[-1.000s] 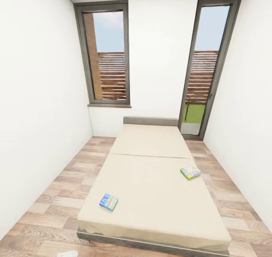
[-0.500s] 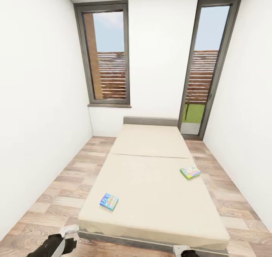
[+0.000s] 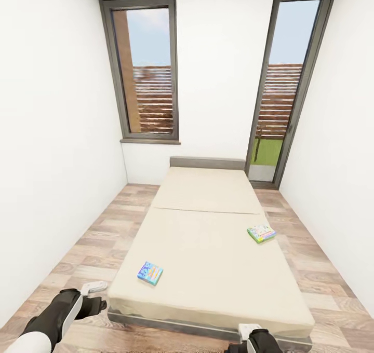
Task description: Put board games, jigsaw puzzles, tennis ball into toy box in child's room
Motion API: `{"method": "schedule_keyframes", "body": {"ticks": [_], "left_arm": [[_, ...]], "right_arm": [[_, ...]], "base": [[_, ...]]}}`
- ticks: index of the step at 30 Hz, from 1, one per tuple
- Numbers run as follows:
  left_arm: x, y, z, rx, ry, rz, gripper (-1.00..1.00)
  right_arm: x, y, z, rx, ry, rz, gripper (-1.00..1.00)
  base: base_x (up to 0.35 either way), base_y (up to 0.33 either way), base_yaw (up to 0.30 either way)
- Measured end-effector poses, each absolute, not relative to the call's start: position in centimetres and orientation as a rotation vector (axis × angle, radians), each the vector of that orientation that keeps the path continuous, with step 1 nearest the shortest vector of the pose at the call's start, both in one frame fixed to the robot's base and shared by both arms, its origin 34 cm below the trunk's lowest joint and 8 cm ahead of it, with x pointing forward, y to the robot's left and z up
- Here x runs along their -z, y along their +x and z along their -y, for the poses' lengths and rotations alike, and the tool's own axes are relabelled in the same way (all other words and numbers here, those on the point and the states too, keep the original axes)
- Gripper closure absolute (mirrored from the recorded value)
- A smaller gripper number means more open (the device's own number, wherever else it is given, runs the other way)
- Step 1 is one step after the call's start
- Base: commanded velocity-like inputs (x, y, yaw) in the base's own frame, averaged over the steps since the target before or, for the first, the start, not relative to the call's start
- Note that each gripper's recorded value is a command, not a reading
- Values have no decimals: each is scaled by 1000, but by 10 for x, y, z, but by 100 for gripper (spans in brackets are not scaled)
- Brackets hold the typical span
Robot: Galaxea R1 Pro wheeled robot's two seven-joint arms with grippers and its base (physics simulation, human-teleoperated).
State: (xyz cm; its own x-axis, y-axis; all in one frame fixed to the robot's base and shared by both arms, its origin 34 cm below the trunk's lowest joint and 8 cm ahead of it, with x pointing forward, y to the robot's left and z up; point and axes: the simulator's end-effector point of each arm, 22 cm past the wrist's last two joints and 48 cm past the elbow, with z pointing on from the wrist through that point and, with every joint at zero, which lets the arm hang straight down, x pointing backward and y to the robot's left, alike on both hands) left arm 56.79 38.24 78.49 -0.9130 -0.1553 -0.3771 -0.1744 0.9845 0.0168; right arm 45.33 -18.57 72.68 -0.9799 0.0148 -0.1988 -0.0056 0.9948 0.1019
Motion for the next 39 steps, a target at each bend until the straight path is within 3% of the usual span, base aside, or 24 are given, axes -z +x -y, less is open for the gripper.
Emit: {"method": "schedule_keyframes", "body": {"ticks": [18, 39], "left_arm": [[-774, 563, -383, -66, -237, -2778, -100], [-766, 562, -345, 195, -188, -2805, -100]], "right_arm": [[-696, 426, 200, -149, 95, -2977, -100], [-685, 418, 202, -155, 139, -2984, -100]], "base": [[0, 0, -2], [0, 0, -132]]}}
